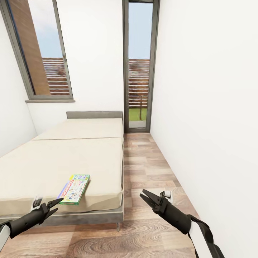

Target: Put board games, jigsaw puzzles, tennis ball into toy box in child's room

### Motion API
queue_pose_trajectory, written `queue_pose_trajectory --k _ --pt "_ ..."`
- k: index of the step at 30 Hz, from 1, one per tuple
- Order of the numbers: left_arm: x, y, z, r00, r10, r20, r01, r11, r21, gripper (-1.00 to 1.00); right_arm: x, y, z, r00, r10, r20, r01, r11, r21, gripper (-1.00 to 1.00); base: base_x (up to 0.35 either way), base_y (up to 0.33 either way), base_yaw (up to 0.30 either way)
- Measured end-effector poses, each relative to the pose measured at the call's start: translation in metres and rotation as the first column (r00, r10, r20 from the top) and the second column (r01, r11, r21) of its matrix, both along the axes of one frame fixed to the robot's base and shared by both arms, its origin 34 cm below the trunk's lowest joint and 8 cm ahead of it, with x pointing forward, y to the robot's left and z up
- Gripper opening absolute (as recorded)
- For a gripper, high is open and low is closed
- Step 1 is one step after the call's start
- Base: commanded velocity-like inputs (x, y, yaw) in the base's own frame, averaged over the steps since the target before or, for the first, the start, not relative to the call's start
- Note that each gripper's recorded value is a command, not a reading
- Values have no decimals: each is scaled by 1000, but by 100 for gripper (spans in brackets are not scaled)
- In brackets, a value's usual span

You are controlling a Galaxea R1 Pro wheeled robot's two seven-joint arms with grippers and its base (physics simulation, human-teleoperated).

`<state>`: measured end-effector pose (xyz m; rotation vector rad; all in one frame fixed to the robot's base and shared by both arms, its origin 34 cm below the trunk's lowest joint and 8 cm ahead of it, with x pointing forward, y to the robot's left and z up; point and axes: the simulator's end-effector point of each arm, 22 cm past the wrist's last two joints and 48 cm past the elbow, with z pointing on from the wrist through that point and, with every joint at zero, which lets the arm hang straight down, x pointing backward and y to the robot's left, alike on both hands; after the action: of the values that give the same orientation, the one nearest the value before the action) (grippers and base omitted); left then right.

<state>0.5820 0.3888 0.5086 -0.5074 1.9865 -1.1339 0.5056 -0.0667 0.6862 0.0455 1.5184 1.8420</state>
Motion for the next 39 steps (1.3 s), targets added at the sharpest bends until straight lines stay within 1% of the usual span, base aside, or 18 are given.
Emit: queue_pose_trajectory --k 18,27,39 --pt "0 -1 -2 1000 0 0 0 1000 -1 100 -1 0 -2 1000 0 1 0 1000 0 100 2 0 0" --pt "-1 -1 -3 1000 0 -1 0 1000 0 100 -1 0 -2 1000 -1 2 1 1000 0 100 137 56 0" --pt "0 -1 -3 1000 0 0 0 1000 0 100 -1 0 -2 1000 0 1 0 1000 0 100 27 9 0"
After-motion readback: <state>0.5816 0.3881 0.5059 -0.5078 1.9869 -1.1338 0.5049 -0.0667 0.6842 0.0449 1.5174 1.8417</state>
